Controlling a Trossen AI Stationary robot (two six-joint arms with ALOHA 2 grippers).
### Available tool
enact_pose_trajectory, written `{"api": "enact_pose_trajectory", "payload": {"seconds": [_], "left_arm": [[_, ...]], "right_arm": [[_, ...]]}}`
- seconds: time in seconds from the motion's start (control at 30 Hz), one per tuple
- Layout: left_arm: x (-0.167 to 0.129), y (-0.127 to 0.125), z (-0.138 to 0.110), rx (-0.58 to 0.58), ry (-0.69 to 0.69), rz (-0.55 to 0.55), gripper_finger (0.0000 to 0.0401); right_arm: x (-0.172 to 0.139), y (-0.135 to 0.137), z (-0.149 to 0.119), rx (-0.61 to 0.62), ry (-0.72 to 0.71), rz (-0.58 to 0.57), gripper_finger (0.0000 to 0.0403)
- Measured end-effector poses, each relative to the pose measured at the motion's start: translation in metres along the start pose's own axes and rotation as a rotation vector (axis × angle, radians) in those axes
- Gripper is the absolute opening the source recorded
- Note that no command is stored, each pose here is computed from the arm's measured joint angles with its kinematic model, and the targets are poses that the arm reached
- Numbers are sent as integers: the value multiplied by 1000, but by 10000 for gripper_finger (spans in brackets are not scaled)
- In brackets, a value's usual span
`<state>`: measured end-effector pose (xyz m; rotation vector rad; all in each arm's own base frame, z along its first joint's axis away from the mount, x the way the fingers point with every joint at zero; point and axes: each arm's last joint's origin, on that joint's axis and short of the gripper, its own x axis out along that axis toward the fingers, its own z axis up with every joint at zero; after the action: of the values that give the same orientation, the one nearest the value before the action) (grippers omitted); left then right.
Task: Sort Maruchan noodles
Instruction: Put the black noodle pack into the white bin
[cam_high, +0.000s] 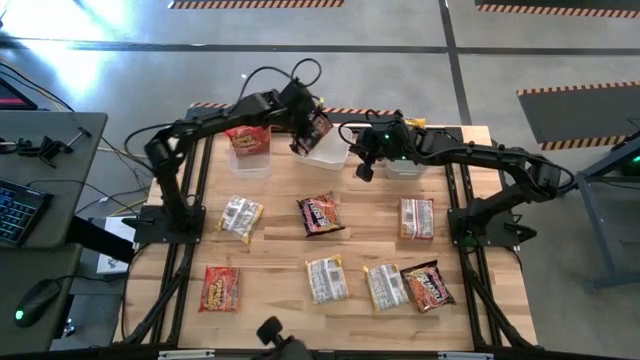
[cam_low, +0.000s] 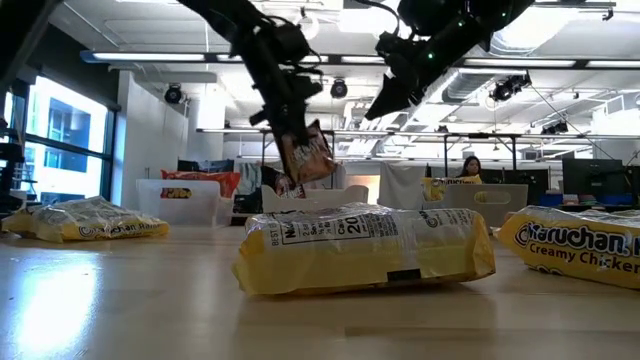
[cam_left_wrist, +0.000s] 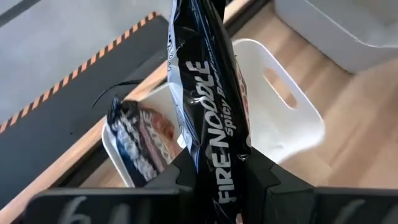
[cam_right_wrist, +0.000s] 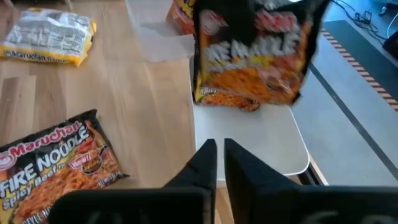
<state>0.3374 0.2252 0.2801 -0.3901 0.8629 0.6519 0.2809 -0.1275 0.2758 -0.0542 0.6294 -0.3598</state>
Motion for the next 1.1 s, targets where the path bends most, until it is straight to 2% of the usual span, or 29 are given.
{"api": "enact_pose_trajectory", "payload": {"seconds": [0.1, 0.2, 0.33, 0.73, 1.1], "left_arm": [[14, -2, 9, -21, 48, 52, 49], [29, -5, 8, -32, 150, 98, 49], [45, -8, 4, -43, 202, 153, 49], [62, -11, -2, -91, 221, 240, 52], [64, -17, -3, -10, 198, 325, 115]], "right_arm": [[0, 0, 0, 0, -1, 9, 21], [0, 1, 0, 0, 0, 16, 22], [0, 1, -2, -12, 14, 28, 23], [0, 2, -4, -21, 39, 49, 23], [0, 3, -7, -11, 64, 54, 23]]}}
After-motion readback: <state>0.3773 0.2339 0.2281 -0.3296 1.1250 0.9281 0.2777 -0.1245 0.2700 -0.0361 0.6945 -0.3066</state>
